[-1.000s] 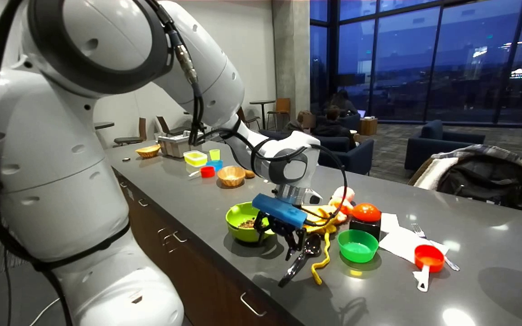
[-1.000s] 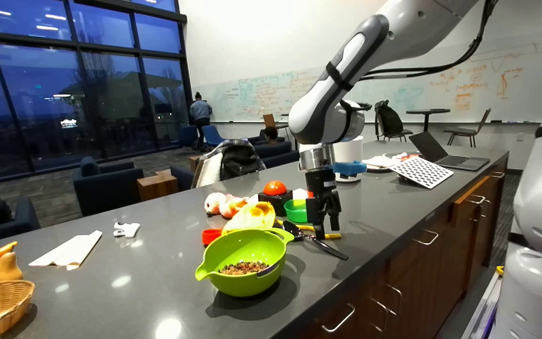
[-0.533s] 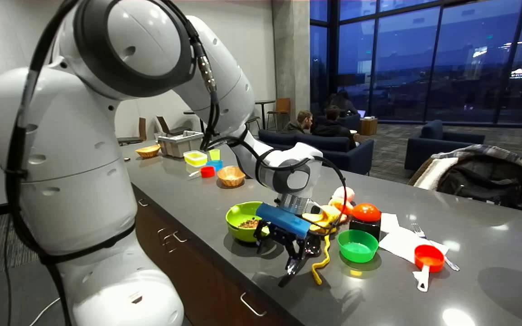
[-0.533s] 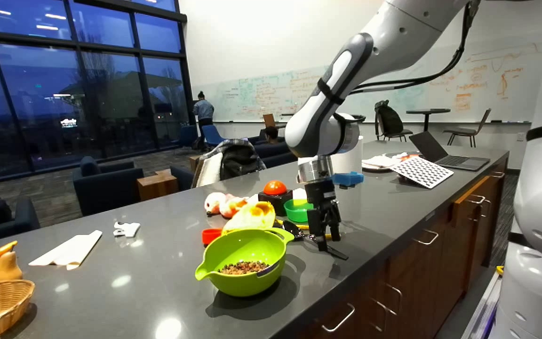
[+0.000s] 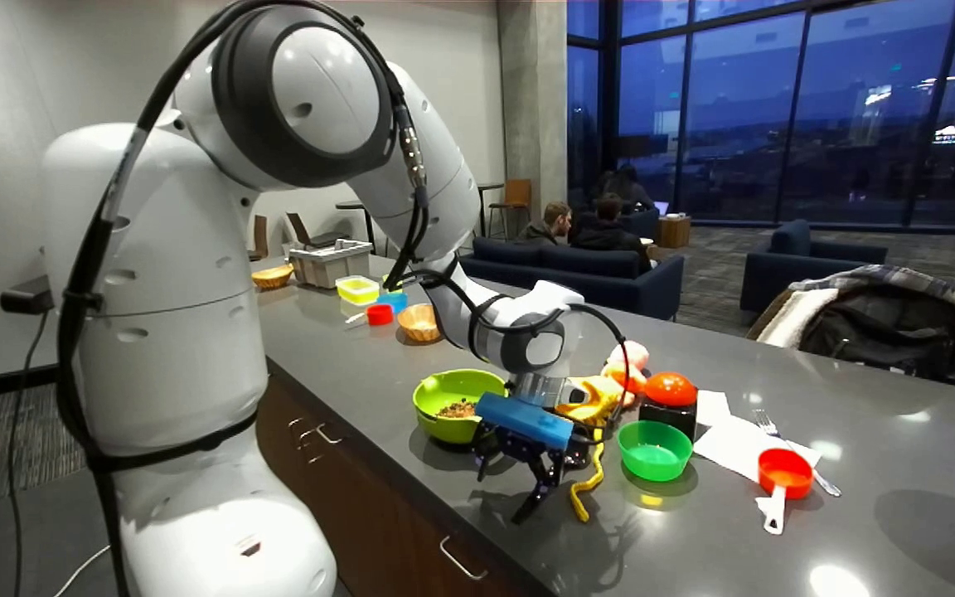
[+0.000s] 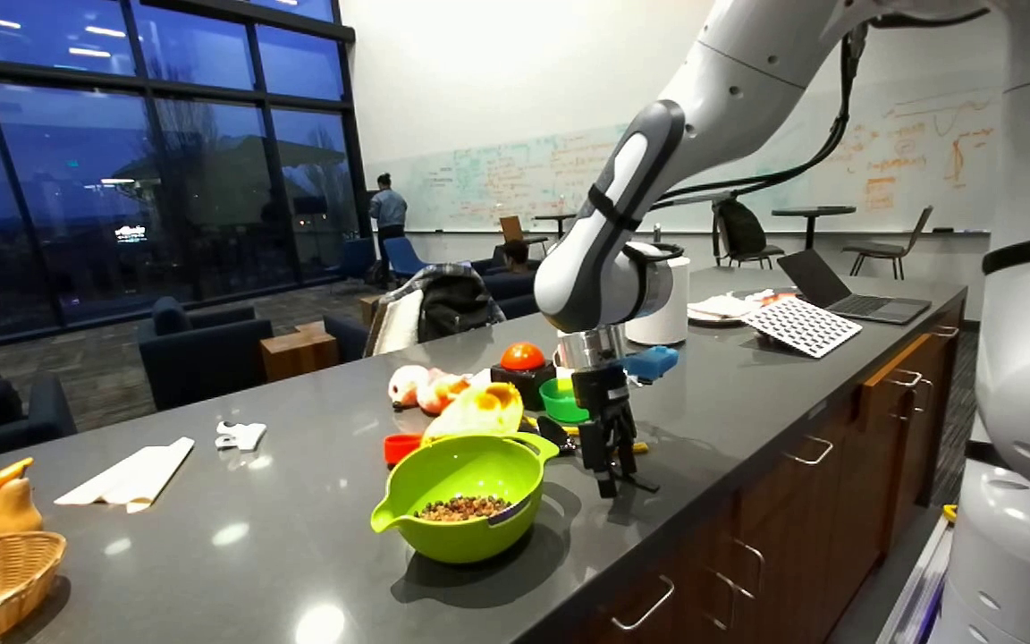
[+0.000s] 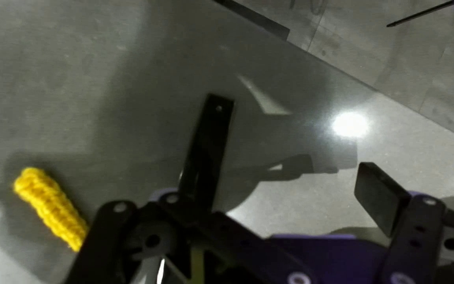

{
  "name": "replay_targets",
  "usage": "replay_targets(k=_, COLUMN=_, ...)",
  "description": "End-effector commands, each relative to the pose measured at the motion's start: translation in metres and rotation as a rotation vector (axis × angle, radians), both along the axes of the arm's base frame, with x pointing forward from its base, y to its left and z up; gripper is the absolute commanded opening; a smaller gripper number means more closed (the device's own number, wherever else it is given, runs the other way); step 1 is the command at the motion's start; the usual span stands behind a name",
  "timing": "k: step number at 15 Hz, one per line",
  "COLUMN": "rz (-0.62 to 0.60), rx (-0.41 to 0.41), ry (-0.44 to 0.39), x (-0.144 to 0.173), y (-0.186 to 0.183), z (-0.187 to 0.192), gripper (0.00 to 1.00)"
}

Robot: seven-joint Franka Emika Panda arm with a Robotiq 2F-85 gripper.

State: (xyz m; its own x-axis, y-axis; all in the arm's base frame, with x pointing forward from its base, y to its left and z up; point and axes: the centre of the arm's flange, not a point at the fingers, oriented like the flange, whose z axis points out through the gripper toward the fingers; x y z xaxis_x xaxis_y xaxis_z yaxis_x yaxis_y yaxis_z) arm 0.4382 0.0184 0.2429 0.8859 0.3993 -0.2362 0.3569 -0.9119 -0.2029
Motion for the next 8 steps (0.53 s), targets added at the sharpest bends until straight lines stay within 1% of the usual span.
replay_targets(k=1, rz=0.046, rx=-0.023, ry=-0.016, x=0.008, y=0.003, z=-0.004, gripper=1.00)
replay_targets(k=8, rz=0.088, rx=-0.068, ry=-0.047, x=0.010, y=0.006, z=0.009, gripper=1.00)
